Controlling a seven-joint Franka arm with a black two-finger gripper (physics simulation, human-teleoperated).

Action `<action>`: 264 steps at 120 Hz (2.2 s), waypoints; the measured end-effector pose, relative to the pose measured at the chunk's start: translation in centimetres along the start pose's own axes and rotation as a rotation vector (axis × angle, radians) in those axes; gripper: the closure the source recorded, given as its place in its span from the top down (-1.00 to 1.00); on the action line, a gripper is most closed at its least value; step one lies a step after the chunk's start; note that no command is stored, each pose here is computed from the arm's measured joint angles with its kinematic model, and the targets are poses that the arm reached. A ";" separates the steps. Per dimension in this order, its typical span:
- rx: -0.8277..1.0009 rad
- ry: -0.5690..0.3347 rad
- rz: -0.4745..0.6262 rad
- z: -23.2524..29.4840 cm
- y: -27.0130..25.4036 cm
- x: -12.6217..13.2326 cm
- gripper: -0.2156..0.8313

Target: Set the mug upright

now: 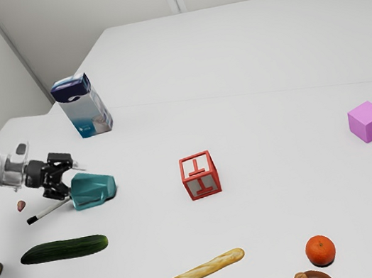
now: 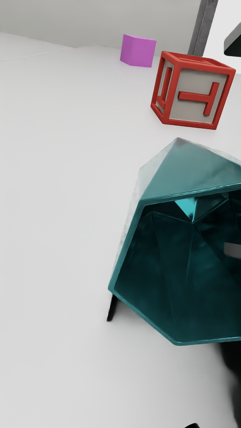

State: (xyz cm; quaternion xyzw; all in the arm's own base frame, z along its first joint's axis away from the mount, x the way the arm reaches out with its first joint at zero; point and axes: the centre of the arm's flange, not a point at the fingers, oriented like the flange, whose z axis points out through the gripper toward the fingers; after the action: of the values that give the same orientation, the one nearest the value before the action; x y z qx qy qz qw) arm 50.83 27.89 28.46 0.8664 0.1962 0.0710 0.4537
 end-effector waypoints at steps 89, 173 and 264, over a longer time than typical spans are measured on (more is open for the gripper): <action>-0.093 0.039 0.179 1.4 0.2 -0.7 -0.82; 0.575 -0.301 0.778 3.8 18.8 1.9 -0.90; 0.981 -0.299 0.643 12.9 20.3 0.3 -0.91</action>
State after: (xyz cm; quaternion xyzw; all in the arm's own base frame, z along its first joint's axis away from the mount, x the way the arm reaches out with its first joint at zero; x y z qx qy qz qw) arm 60.56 7.84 37.56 0.9910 -0.1316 -0.0167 -0.0201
